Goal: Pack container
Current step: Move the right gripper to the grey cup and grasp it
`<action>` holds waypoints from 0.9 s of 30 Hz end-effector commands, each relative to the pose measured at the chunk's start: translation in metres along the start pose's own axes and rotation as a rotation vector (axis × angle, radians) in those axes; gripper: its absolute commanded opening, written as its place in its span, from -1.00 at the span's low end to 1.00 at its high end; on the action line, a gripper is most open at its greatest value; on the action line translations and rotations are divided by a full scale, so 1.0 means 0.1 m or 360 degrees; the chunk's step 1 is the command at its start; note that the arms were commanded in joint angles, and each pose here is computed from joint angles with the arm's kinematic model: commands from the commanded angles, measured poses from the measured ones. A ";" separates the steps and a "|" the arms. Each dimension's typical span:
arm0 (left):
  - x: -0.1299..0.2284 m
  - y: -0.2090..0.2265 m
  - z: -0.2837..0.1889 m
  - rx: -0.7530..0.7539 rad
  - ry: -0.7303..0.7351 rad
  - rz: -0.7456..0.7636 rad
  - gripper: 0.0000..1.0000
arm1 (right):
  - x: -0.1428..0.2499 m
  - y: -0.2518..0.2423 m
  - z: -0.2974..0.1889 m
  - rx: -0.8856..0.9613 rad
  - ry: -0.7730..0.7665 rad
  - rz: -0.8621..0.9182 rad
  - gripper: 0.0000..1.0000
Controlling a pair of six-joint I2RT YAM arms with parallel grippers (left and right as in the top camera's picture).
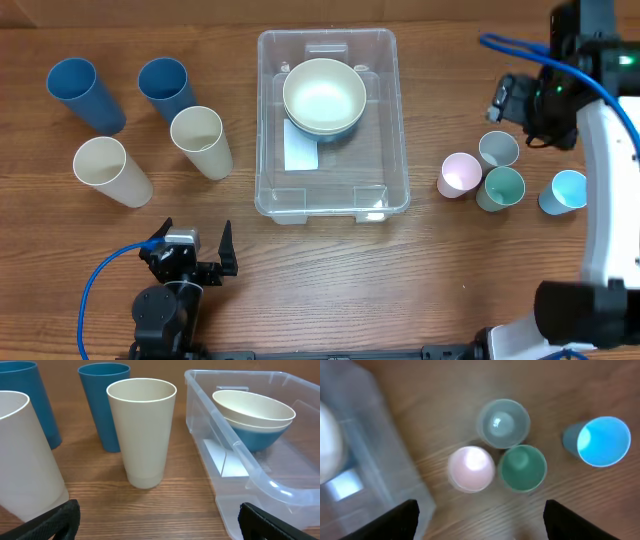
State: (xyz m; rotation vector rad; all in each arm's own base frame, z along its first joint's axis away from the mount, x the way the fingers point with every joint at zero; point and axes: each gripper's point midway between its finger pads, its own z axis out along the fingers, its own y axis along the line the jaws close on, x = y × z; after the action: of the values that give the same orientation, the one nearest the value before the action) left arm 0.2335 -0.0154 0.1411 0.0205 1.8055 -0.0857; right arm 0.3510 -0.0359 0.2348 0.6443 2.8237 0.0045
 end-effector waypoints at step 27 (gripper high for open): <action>-0.01 -0.01 0.00 0.0014 -0.0013 0.0029 1.00 | -0.15 -0.56 1.69 0.0004 0.0063 0.0215 -0.01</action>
State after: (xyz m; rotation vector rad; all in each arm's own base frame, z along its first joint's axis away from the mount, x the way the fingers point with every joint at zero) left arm 0.2335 -0.0154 0.1412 0.0205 1.8051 -0.0857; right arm 0.3760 -0.1006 0.0690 0.8418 2.8403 0.0302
